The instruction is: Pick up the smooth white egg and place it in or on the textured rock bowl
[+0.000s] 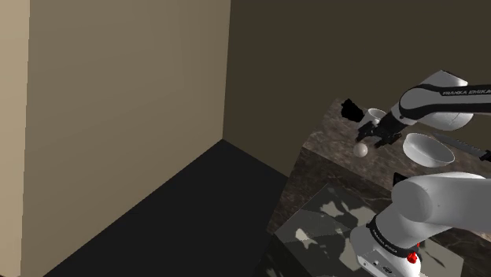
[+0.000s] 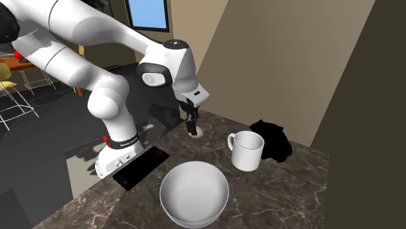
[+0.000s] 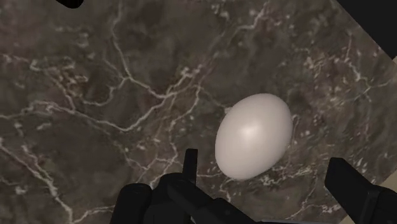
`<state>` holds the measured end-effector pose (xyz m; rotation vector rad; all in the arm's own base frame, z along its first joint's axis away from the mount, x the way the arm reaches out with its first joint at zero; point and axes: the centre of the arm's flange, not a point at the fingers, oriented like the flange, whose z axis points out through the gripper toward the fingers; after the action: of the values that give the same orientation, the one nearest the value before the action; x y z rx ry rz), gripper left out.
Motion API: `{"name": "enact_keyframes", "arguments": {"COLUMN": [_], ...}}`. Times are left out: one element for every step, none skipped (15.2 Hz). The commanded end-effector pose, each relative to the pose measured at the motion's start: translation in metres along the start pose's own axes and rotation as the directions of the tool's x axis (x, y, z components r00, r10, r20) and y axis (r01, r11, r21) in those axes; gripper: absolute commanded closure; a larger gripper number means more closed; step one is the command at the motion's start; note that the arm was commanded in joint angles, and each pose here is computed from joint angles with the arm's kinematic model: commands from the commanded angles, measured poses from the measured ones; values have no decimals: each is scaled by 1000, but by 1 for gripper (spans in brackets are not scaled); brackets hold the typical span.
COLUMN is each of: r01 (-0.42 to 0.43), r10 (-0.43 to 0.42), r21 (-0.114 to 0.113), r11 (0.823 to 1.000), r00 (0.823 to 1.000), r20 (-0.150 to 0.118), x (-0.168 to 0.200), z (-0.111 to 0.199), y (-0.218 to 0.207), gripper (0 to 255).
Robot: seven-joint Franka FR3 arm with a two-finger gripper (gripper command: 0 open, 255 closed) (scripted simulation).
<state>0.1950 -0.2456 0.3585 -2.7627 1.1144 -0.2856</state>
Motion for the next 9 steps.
{"name": "enact_keyframes", "arguments": {"r01": [-3,-3,-3,-3,-3,-3,-3,-3,-3], "r10": [3,3,3,3,3,3,3,3,3], "r21": [0,0,0,0,0,0,0,0,0], "r11": [1000,1000,1000,1000,1000,1000,1000,1000,1000], "r00": [1000,1000,1000,1000,1000,1000,1000,1000,1000], "r20": [-3,-3,-3,-3,-3,-3,-3,-3,-3], "x": [0,0,0,0,0,0,0,0,0], "z": [9,15,20,28,28,28,28,28,28], "y": [1,1,1,1,1,1,1,1,1], "gripper": [0,0,0,0,0,0,0,0,0]}}
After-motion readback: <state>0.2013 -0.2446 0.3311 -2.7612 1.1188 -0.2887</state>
